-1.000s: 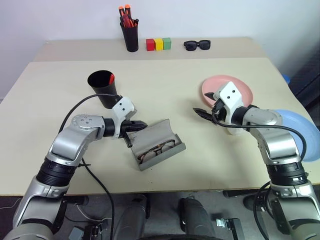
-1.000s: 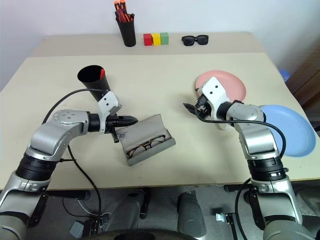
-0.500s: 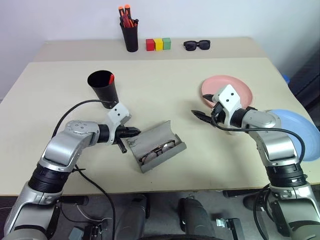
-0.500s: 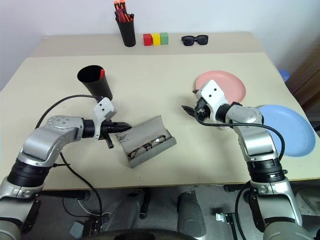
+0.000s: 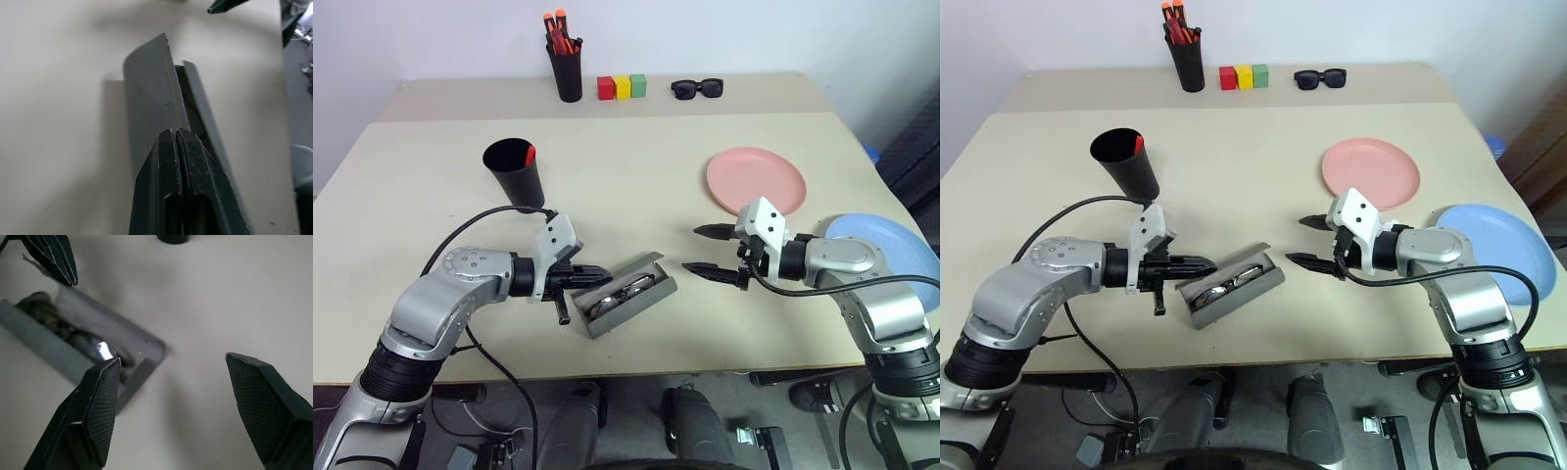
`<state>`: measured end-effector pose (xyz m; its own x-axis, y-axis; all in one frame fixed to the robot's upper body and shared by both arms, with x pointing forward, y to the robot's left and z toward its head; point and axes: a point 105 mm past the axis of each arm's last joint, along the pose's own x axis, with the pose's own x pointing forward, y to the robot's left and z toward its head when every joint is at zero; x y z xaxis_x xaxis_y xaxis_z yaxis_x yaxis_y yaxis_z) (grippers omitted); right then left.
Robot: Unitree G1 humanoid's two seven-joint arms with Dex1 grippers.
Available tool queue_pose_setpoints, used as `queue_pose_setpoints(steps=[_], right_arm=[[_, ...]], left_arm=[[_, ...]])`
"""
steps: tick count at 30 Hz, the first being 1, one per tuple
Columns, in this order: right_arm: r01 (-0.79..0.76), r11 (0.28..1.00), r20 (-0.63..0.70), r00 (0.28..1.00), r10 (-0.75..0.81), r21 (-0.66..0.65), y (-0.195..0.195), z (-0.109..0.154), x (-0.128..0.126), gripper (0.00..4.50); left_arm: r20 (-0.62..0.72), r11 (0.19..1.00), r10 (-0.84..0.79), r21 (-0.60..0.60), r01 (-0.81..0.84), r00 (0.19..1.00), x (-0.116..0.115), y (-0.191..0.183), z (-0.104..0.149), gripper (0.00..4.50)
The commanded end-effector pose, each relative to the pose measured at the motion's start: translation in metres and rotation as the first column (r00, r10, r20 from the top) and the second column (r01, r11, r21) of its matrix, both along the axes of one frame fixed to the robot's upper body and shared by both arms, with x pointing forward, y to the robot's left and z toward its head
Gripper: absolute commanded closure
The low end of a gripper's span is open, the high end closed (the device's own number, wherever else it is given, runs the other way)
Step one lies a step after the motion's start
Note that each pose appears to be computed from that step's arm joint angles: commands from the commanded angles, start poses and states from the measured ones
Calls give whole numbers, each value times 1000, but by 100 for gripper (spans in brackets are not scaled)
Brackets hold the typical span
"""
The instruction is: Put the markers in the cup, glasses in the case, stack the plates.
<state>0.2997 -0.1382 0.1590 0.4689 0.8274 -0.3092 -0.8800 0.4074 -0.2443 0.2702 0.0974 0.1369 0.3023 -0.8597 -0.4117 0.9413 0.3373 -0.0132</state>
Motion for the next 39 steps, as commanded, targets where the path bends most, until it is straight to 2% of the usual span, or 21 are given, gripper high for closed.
queue_pose_setpoints(steps=[1, 8, 12, 16, 19, 21, 25, 28, 33, 34, 39], right_arm=[[-22, 1000, 45, 999, 21, 12, 4, 14, -4, 100], [42, 999, 86, 996, -40, -15, -3, 17, 10, 100], [176, 983, 155, 974, -166, -50, -18, 20, 36, 100], [342, 935, 217, 924, -315, -98, -39, 17, 63, 100], [498, 849, 271, 854, -444, -178, -64, 7, 86, 100], [560, 803, 291, 818, -496, -204, -75, 1, 97, 100], [578, 779, 299, 809, -507, -242, -76, -11, 108, 100], [569, 789, 289, 814, -503, -230, -70, -12, 112, 189], [553, 802, 301, 822, -482, -224, -62, -9, 115, 426], [553, 802, 311, 821, -479, -225, -61, -8, 115, 439], [560, 801, 367, 805, -466, -211, -63, 7, 112, 439]], left_arm=[[0, 999, -42, 34, 42, 999, -11, -5, -5, 448], [-12, 992, -87, 89, 87, 996, -20, -8, -17, 448], [50, 998, -32, 47, 29, 998, -8, -7, -11, 448], [118, 997, 25, -73, -17, 993, 3, -8, 9, 448], [183, 980, 72, -197, -35, 981, 6, -4, 27, 448], [173, 976, 86, -212, -48, 981, 3, 0, 25, 448], [153, 980, 91, -188, -61, 984, -5, 2, 14, 448], [151, 979, 100, -192, -71, 983, -7, 1, 12, 450], [151, 975, 116, -206, -84, 982, -6, -2, 12, 450], [152, 974, 119, -210, -86, 981, -6, -3, 13, 450], [154, 966, 140, -236, -101, 978, -4, -4, 15, 450]])
